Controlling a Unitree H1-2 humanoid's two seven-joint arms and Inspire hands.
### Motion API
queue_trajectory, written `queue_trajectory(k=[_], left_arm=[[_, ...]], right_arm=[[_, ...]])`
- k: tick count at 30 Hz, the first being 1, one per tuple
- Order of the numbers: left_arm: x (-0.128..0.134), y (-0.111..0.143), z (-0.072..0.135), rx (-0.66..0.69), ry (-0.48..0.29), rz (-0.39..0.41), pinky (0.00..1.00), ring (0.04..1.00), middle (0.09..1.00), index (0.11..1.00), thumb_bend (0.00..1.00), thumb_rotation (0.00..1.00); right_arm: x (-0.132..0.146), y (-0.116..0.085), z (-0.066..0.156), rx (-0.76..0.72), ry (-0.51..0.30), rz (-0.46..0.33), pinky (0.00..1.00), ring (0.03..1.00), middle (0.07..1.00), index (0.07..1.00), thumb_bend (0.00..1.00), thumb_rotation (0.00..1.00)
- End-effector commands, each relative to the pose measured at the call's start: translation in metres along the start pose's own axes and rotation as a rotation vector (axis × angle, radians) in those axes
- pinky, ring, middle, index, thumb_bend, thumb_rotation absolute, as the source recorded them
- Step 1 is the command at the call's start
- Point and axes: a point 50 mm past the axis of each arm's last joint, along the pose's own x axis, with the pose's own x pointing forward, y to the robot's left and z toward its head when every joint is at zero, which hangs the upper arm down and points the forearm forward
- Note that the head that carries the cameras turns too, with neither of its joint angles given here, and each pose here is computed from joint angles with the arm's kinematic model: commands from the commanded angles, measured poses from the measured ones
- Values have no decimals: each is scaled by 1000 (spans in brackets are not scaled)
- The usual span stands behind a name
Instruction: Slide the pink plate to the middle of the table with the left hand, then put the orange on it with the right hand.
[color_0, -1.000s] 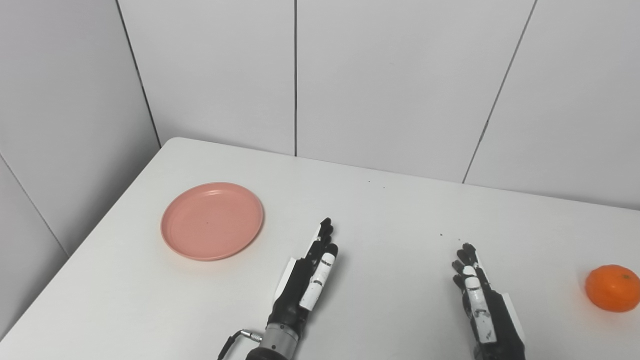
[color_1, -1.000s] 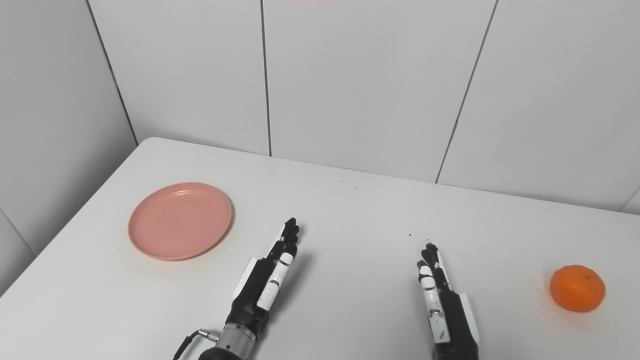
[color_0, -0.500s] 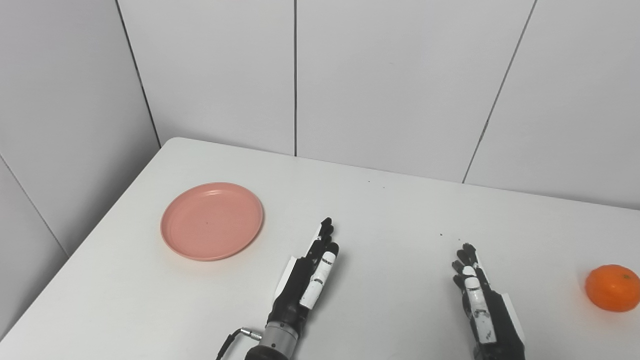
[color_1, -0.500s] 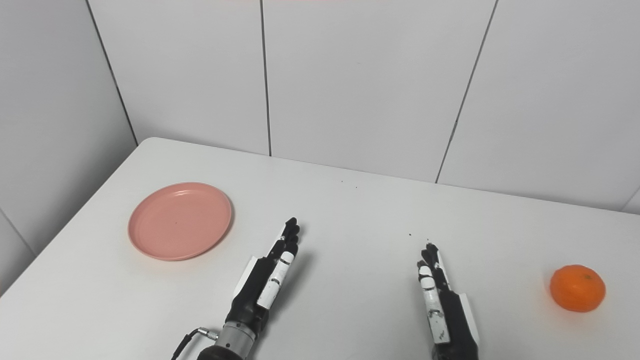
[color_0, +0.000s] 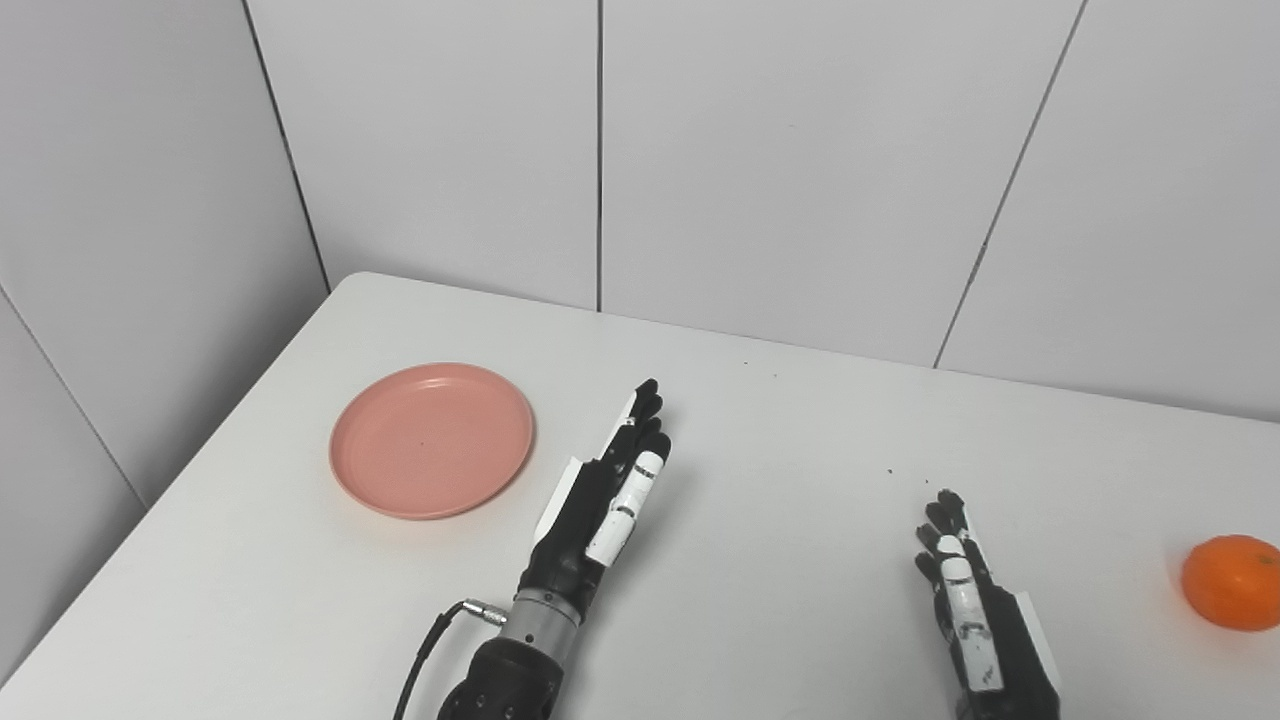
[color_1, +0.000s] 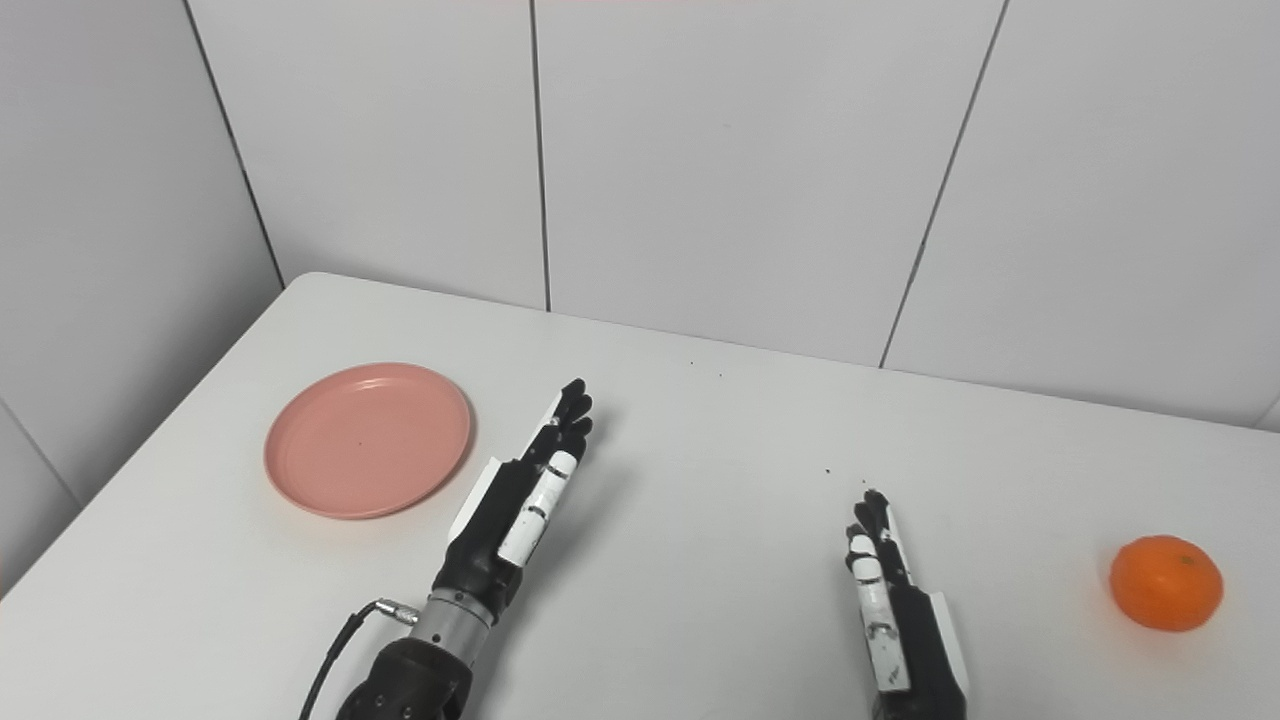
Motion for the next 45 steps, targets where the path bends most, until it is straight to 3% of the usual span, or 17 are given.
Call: queue_trajectory(k=[1, 12, 17, 31, 37, 45], left_arm=[[11, 5, 22, -12, -81, -7, 968, 975, 989, 972, 405, 1000], [28, 43, 54, -9, -134, 22, 1000, 995, 996, 993, 454, 1000], [34, 66, 64, 15, -149, 57, 1000, 993, 997, 997, 429, 1000], [51, 154, 59, 64, -115, 167, 944, 939, 949, 932, 463, 1000], [52, 175, 70, 68, -125, 210, 964, 951, 953, 943, 381, 1000], [50, 215, 79, 16, -129, 311, 929, 938, 944, 928, 358, 1000]], right_arm=[[5, 0, 12, 9, -74, 2, 1000, 983, 989, 997, 130, 1000], [5, -3, 9, 7, -77, 1, 997, 979, 990, 999, 124, 1000], [5, -2, 10, 5, -76, 0, 996, 979, 988, 998, 120, 1000], [3, -1, 10, 2, -73, -1, 1000, 980, 986, 998, 111, 1000], [3, -2, 9, 5, -74, 1, 1000, 983, 989, 1000, 102, 1000], [1, -2, 9, 0, -74, 0, 1000, 982, 988, 1000, 98, 1000]])
